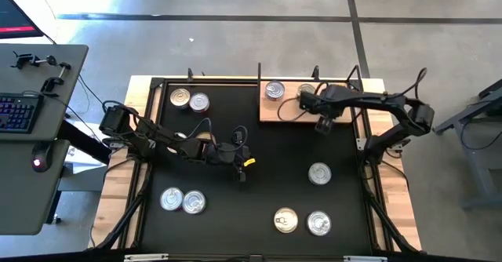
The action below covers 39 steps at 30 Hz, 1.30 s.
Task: Stack canned seafood by type on shelf
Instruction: Put the green tuna can on the shelf
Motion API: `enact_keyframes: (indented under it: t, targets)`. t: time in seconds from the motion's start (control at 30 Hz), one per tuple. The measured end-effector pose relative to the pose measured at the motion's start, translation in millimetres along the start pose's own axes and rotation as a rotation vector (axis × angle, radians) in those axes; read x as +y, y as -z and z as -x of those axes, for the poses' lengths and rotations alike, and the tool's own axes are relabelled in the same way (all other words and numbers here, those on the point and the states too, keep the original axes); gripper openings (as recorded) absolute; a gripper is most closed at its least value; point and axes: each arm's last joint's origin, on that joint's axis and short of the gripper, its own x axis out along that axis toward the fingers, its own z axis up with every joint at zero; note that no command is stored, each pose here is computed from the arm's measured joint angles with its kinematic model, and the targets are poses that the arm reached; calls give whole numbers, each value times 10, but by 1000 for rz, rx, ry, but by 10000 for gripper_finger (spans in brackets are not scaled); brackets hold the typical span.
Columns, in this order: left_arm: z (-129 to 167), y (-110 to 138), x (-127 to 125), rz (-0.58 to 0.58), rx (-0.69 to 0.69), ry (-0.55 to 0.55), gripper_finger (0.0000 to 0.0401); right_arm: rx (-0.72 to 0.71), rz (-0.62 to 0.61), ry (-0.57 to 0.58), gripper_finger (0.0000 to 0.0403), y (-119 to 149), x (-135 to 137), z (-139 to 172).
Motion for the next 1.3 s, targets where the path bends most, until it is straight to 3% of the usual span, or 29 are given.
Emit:
enact_keyframes:
  t: [0.17, 0.3, 0.43, 0.63, 0.8, 1.3]
  targets:
    - [6, 1, -21, 12, -1, 6, 1, -35, -30, -101, 148, -87, -253, 91]
    - [8, 1, -26, -11, -1, 7, 1, -80, -132, -240, 67, -146, -466, 0]
    - [5, -13, -18, -5, -14, 5, 1, -85, -191, -251, 8, -150, -563, -167]
    - [5, -22, -17, -4, -23, 5, 1, -95, -243, -234, 18, -121, -590, -348]
    - [5, -22, -17, -4, -23, 5, 1, -85, -288, -94, 3, -119, -673, -410]
    - [6, -21, -22, -3, -23, 7, 1, -137, -322, -78, 0, -134, -864, -491]
